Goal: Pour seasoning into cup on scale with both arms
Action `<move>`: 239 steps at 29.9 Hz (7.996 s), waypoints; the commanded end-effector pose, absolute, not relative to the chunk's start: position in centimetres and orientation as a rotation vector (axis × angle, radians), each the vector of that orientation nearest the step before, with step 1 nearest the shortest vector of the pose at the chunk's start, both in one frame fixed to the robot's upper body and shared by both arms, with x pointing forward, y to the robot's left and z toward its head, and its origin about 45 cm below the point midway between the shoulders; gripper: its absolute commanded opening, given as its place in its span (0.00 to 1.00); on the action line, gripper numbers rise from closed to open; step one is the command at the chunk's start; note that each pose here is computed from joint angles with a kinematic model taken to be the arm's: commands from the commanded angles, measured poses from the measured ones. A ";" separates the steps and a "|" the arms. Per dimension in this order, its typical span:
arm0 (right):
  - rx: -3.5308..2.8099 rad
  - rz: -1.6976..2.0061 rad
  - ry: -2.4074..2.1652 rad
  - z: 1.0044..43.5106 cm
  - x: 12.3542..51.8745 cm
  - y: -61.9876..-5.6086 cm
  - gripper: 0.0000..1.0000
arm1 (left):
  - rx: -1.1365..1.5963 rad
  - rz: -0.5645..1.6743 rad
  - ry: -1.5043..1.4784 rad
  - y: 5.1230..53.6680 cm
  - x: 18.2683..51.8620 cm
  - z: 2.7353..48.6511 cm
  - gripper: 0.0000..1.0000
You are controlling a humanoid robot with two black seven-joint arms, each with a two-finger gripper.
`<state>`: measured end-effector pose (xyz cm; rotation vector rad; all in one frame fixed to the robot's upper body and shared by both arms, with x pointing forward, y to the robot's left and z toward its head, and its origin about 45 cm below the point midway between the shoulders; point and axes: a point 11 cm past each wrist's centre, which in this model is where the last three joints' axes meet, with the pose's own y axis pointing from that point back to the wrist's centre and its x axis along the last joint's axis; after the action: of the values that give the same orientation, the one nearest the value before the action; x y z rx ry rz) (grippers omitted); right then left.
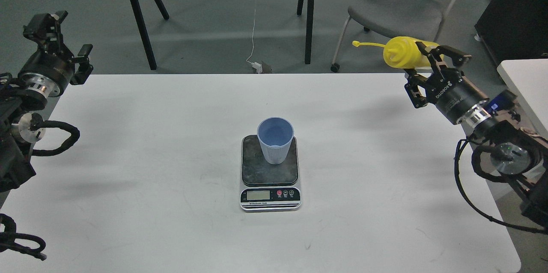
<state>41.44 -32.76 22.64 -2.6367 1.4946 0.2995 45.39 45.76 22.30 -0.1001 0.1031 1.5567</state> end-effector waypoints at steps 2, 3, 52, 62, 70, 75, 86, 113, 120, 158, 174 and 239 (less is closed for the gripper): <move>-2.914 -0.089 1.514 27.1 43.9 -30.7 0.32 | -0.109 1.543 0.110 44.9 45.7 22.2 0.94; -2.962 -0.156 1.513 27.5 44.3 -30.0 0.31 | -0.109 1.543 0.110 44.9 45.7 22.2 0.94; -3.361 -1.954 0.392 29.3 43.3 -7.4 0.29 | -0.148 1.511 0.151 42.3 46.3 21.2 0.94; -3.367 -1.925 0.433 29.6 43.5 -7.8 0.29 | -0.149 1.506 0.155 41.9 46.4 21.0 0.94; -3.431 -1.117 0.909 33.3 45.3 -10.7 0.29 | -0.143 1.505 0.153 42.0 46.4 21.0 0.94; -3.294 -0.468 1.007 35.6 45.5 -14.0 0.29 | -0.157 1.506 0.157 41.8 46.5 21.1 0.94; -2.363 0.740 1.067 32.5 44.5 -24.0 0.29 | -0.156 1.495 0.164 41.2 46.6 20.8 0.94; -1.410 1.039 1.304 15.3 33.4 -32.3 0.28 | -0.130 1.485 0.167 40.9 46.4 20.2 0.94; -1.327 1.072 1.387 11.8 32.8 -32.4 0.28 | -0.130 1.483 0.166 40.9 46.4 20.3 0.94; -1.274 1.132 1.527 7.0 30.1 -32.8 0.44 | -0.106 1.456 0.148 40.2 46.8 20.7 0.94; -1.280 1.142 1.539 6.7 29.4 -33.2 0.99 | -0.103 1.456 0.149 40.2 46.8 20.6 0.94; -2.262 0.461 1.648 25.7 44.3 -38.8 0.99 | -0.195 1.480 0.091 41.2 48.4 24.9 0.95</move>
<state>44.51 -38.44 26.03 -2.2793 1.6384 0.4532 48.40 40.96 24.69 -0.1946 0.0956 1.4765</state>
